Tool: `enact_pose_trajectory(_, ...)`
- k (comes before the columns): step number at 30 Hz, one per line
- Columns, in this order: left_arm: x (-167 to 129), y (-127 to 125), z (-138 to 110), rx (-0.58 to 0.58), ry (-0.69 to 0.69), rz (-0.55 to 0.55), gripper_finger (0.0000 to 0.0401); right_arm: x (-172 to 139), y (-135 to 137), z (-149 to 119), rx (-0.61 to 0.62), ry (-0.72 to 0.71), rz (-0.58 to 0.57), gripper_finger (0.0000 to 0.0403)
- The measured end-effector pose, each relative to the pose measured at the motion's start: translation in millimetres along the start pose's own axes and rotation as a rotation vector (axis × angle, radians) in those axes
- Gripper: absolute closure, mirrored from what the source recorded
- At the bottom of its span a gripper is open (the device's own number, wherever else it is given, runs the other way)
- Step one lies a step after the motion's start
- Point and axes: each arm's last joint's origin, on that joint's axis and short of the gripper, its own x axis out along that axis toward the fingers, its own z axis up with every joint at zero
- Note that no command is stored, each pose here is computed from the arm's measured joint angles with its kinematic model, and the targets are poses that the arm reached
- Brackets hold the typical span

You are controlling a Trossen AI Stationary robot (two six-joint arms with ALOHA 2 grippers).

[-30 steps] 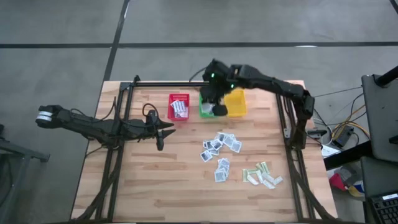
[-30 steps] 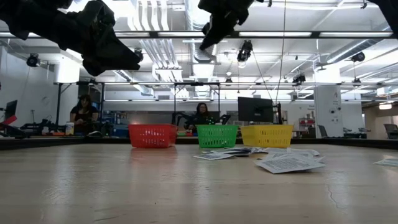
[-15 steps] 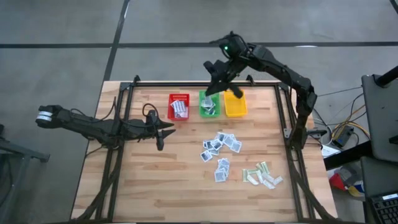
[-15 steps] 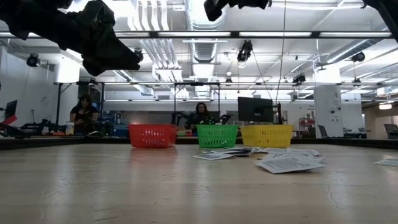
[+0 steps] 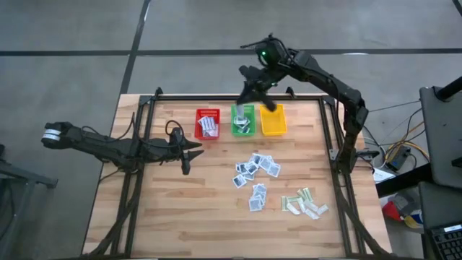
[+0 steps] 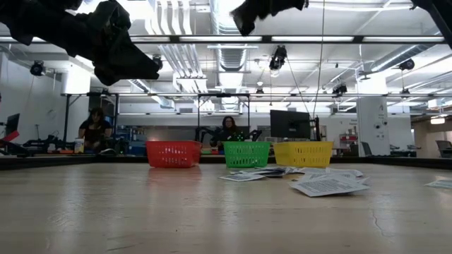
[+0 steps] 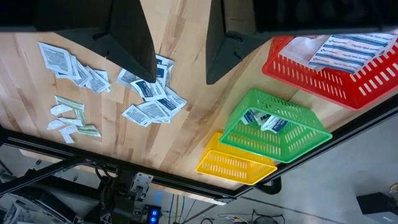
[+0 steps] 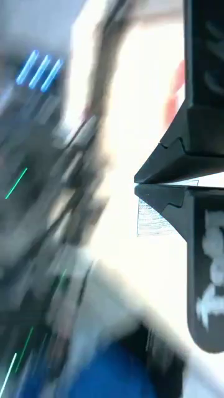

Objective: Pick & Place First Aid Supplies
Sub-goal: Put the alcohol pad into the green basket

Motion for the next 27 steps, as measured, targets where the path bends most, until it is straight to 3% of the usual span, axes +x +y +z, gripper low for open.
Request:
enact_pose_trajectory(3, 0, 0, 0, 0.0, 0.0, 0.0, 0.0268, 8, -9, -8, -0.013, 0.158, -0.301, 0.0395)
enact_pose_trajectory(6, 0, 0, 0, 0.0, 0.0, 0.0, 0.0268, 13, -17, -20, -0.011, 0.252, -0.451, 0.0394)
enact_pose_trajectory(18, 0, 0, 0, 0.0, -0.003, 0.008, 0.0268, 60, -42, -92, 0.173, 0.275, -0.53, 0.0394)
enact_pose_trajectory(27, 0, 0, 0, -0.009, -0.003, 0.008, 0.0268, 81, -41, -153, 0.276, 0.365, -0.525, 0.0394)
